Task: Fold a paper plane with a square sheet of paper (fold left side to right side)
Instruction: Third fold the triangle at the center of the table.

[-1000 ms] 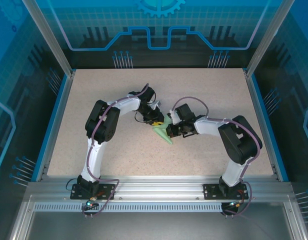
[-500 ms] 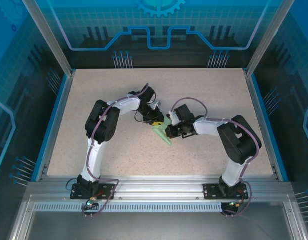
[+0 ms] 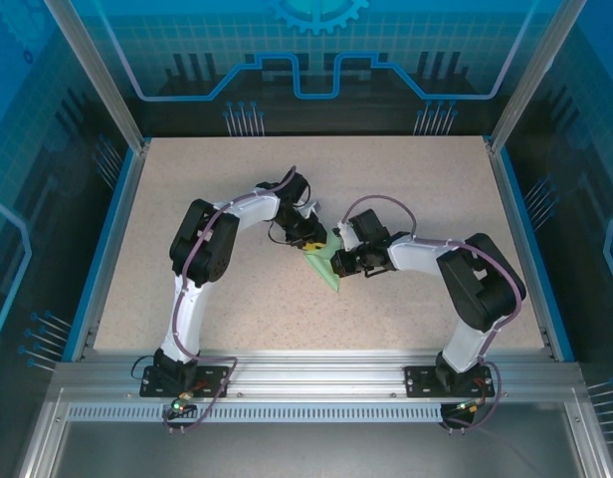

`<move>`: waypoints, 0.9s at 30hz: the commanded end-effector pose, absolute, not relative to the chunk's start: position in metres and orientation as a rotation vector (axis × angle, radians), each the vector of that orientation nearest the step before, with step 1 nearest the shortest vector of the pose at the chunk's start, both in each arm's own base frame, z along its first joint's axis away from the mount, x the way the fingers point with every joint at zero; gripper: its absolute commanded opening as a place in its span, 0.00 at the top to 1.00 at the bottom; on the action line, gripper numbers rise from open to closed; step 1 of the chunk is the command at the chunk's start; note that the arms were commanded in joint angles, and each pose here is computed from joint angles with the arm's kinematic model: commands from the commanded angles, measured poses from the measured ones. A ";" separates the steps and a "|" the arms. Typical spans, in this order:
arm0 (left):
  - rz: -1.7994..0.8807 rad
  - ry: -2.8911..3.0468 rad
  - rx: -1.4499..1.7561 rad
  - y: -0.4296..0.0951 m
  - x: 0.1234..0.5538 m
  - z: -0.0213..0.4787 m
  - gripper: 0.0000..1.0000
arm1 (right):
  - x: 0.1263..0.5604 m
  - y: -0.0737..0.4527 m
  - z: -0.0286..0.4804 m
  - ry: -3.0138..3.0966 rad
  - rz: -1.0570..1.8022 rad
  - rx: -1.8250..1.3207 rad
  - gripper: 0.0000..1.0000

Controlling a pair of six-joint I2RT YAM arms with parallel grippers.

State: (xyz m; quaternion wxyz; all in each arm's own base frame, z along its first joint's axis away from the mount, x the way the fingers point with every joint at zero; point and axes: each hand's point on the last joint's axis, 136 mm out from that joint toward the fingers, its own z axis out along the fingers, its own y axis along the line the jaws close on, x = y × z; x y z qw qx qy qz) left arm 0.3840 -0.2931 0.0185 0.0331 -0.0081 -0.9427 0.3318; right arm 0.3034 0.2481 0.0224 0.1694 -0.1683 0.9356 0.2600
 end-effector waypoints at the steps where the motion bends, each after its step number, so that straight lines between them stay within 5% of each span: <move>1: 0.884 -2.867 0.006 -0.288 0.367 -0.012 0.75 | 0.307 0.252 0.022 2.666 0.721 -0.489 0.97; 27: 0.880 -2.863 0.004 -0.288 0.366 -0.013 0.75 | 0.301 0.249 0.026 2.665 0.711 -0.492 0.97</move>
